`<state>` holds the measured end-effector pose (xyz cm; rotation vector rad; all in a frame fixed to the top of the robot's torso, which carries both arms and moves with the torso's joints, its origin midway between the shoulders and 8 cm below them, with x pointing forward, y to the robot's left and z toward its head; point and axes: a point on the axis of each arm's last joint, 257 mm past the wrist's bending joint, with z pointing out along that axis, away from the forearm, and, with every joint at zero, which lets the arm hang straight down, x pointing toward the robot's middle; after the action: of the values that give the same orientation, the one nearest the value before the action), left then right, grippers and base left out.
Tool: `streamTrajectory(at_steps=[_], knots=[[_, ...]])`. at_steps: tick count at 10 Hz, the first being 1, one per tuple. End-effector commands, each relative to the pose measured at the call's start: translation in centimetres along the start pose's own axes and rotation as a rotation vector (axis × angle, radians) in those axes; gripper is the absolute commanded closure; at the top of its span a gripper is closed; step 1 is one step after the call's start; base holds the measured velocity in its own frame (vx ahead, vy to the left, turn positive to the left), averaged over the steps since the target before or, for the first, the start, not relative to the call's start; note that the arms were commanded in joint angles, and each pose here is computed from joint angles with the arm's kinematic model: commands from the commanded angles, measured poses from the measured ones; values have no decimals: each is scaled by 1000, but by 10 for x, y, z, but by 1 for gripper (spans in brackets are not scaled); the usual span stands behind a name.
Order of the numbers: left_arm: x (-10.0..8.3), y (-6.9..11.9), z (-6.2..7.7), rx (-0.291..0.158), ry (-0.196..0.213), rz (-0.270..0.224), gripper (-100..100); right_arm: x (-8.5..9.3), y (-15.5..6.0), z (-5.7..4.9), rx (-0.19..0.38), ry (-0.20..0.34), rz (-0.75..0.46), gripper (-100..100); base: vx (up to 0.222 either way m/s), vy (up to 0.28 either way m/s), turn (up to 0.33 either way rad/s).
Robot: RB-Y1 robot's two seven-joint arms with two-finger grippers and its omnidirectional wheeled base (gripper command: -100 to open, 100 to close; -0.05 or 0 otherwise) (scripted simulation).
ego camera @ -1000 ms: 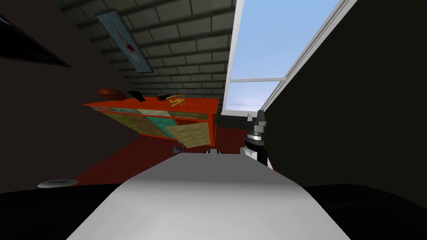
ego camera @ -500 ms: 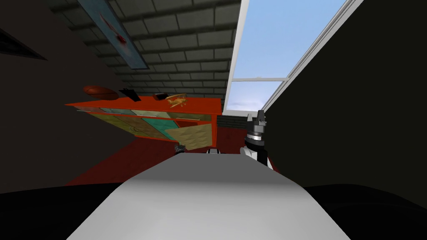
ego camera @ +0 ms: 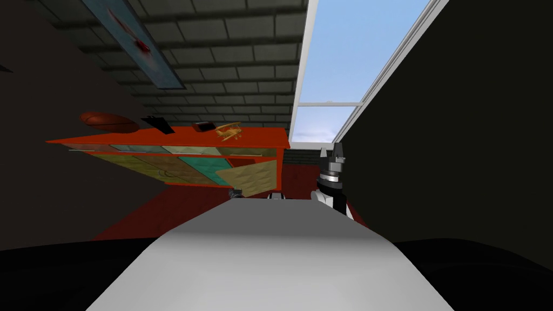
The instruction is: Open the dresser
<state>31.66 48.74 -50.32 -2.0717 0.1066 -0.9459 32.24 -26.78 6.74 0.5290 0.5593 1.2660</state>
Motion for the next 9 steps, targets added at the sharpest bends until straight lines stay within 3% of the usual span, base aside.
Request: streamTrajectory(at_steps=[1,2,3,9], knots=[[-2,6,-11,14,-25,-6,-100,0,0,0,0,0,0,0,-9,79,-102],[-2,5,-8,11,-18,-6,-100,0,0,0,0,0,0,0,-3,37,-22],[1,-1,2,-2,2,4,100,0,0,0,0,0,0,0,15,-79,192],[3,-19,25,-34,44,30,100,0,0,0,0,0,0,0,10,-112,120]])
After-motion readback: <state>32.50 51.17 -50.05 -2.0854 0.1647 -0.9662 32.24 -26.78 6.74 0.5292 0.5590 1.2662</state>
